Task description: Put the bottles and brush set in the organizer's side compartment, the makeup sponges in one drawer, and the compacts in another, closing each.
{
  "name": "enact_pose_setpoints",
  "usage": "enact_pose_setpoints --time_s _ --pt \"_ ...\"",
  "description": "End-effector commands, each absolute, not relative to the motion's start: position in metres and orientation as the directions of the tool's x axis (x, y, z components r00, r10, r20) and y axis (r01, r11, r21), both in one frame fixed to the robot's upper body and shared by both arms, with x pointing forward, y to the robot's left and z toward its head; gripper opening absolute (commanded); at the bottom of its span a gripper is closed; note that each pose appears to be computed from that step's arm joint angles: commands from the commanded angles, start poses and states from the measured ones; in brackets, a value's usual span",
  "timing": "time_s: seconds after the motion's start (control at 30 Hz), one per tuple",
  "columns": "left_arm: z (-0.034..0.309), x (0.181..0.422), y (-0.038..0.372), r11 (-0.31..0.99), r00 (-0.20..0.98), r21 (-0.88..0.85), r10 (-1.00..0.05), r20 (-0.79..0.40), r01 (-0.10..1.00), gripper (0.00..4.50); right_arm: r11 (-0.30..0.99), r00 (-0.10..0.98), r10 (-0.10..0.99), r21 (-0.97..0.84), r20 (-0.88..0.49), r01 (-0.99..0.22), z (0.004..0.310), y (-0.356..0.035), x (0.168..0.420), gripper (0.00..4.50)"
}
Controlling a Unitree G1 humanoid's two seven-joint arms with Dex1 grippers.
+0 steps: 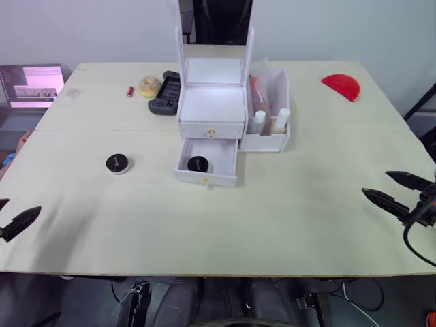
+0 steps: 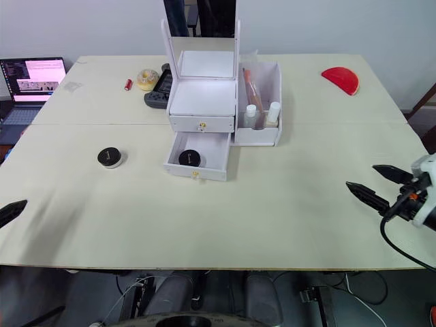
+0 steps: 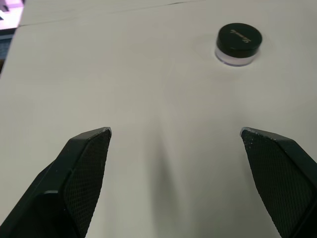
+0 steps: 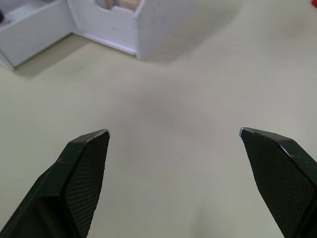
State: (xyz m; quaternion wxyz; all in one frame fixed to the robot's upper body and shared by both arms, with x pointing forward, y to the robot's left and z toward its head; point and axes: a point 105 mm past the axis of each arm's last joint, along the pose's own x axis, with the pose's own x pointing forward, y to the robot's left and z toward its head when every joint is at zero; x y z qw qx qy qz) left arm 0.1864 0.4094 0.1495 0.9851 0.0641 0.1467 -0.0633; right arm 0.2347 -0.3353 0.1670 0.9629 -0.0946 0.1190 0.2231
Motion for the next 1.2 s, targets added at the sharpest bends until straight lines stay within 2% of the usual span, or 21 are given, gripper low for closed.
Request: enact_pose_setpoints --time_s 0.03,0.23,0.33,0.5,0.57,0.67,0.8,0.87,0.93,1.2 --pt "0.165 0.185 0.413 0.979 0.964 0.154 -0.092 -0.251 0.133 4.4 0.874 0.881 0.406 -0.178 -0.244 -0.452 0.181 -0.338 0.236 4.5" --pt "0.163 0.193 0.405 0.977 0.963 0.148 -0.117 -0.243 0.156 4.4 0.862 0.872 0.432 -0.181 -0.229 -0.474 0.186 -0.328 0.241 4.5" --pt "0.157 0.203 0.393 0.975 0.962 0.135 -0.14 -0.236 0.175 4.4 0.839 0.854 0.477 -0.182 -0.207 -0.513 0.193 -0.311 0.247 4.5" --pt "0.139 0.235 0.336 0.97 0.956 0.012 -0.236 -0.172 0.242 4.4 0.758 0.784 0.6 -0.198 -0.16 -0.621 0.21 -0.256 0.258 4.5" --pt "0.133 0.247 0.318 0.971 0.959 -0.014 -0.238 -0.153 0.239 4.4 0.719 0.746 0.651 -0.198 -0.144 -0.666 0.216 -0.233 0.263 4.5" --pt "0.131 0.265 0.301 0.977 0.971 -0.05 -0.212 -0.111 0.208 4.4 0.661 0.689 0.713 -0.201 -0.131 -0.723 0.219 -0.204 0.268 4.5" --pt "0.125 0.294 0.297 0.992 0.987 -0.007 -0.124 -0.101 0.123 4.4 0.586 0.611 0.786 -0.199 -0.095 -0.785 0.225 -0.172 0.274 4.5" --pt "0.123 0.307 0.296 0.997 0.993 0.011 -0.077 -0.09 0.078 4.4 0.564 0.588 0.805 -0.201 -0.083 -0.801 0.228 -0.164 0.277 4.5" --pt "0.12 0.317 0.287 0.997 0.994 0.011 -0.077 -0.083 0.078 4.4 0.549 0.571 0.818 -0.206 -0.066 -0.81 0.231 -0.157 0.28 4.5" --pt "0.107 0.341 0.293 1.0 0.995 -0.01 -0.007 -0.103 0.006 4.4 0.536 0.557 0.829 -0.208 -0.052 -0.818 0.233 -0.147 0.281 4.5"
